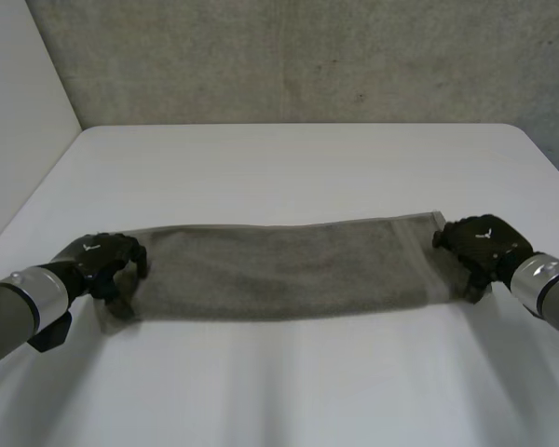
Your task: Fold the towel.
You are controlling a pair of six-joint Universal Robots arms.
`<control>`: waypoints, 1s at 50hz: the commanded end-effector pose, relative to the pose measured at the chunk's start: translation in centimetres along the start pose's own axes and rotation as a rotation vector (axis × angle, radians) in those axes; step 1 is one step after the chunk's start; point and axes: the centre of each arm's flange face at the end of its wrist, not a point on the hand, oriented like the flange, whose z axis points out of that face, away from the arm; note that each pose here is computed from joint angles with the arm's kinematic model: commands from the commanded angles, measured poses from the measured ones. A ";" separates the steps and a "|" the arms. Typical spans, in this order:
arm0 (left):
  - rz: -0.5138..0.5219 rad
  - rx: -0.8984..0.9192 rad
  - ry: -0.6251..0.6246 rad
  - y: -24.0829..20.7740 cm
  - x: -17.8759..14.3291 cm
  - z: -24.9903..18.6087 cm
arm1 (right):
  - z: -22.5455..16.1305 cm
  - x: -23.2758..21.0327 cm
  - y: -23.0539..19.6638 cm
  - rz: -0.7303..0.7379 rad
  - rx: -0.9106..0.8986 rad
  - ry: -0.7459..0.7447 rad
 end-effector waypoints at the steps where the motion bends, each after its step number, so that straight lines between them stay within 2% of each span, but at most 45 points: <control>1: 0.011 0.028 -0.053 0.0 -0.4 0.5 | 0.8 -0.7 1.4 -0.036 -0.033 -0.021; 10: 0.003 -0.005 -0.040 1.0 -0.2 1.1 | 1.2 -0.5 1.9 -0.032 -0.046 -0.015; 16: 0.014 0.003 -0.037 1.3 -0.1 1.6 | 0.7 1.3 2.1 -0.016 -0.059 0.040; 27: 0.046 0.038 -0.106 1.0 -0.3 2.2 | -0.2 1.1 2.3 -0.001 -0.076 0.037; 40: 0.056 0.010 -0.070 2.0 1.0 2.0 | -1.4 4.6 3.5 0.037 -0.105 0.134; 50: 0.067 0.015 -0.058 1.8 1.5 1.8 | -1.6 4.5 4.1 0.053 -0.122 0.130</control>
